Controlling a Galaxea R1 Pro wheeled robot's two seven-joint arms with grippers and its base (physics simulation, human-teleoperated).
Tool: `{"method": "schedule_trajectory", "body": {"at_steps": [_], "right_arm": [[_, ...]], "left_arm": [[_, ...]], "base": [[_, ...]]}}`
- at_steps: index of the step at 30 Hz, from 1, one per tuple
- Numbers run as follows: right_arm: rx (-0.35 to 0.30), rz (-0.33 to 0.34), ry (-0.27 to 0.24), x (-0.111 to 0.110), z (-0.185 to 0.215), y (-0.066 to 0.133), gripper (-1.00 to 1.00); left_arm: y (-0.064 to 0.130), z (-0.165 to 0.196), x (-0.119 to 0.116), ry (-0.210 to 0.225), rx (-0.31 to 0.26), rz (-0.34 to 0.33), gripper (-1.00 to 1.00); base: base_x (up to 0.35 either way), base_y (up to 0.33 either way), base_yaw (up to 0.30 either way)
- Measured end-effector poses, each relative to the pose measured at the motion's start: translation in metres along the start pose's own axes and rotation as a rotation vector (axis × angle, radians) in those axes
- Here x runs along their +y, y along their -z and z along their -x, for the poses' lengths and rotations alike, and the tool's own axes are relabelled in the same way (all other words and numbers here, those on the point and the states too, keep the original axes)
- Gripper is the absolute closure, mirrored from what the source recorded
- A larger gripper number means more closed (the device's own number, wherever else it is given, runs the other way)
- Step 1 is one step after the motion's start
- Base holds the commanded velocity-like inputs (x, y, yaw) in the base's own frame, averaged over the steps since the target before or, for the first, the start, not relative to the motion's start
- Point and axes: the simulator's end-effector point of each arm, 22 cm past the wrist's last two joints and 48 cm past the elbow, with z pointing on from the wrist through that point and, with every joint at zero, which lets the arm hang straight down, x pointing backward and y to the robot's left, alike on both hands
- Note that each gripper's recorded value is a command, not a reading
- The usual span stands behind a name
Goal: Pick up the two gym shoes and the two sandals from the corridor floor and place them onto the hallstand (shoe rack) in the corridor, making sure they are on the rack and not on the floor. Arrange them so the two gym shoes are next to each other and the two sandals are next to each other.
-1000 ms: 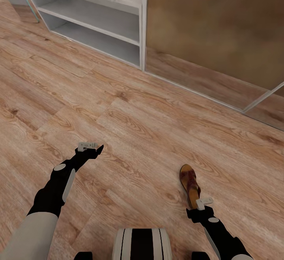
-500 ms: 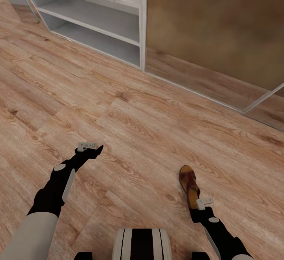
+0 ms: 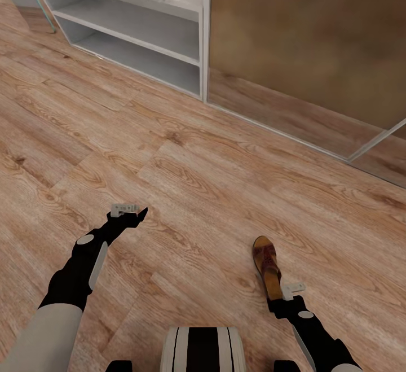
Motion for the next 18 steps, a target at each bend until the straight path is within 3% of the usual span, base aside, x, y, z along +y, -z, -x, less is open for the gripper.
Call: {"method": "schedule_trajectory", "body": {"at_steps": [18], "right_arm": [[-0.080,-0.006,-0.006,-0.005,0.035,0.018,1.00]], "left_arm": [[0.018,0.041,-0.002,-0.012,-0.059,0.002,-1.00]], "base": [[0.000,0.000,0.000]]}}
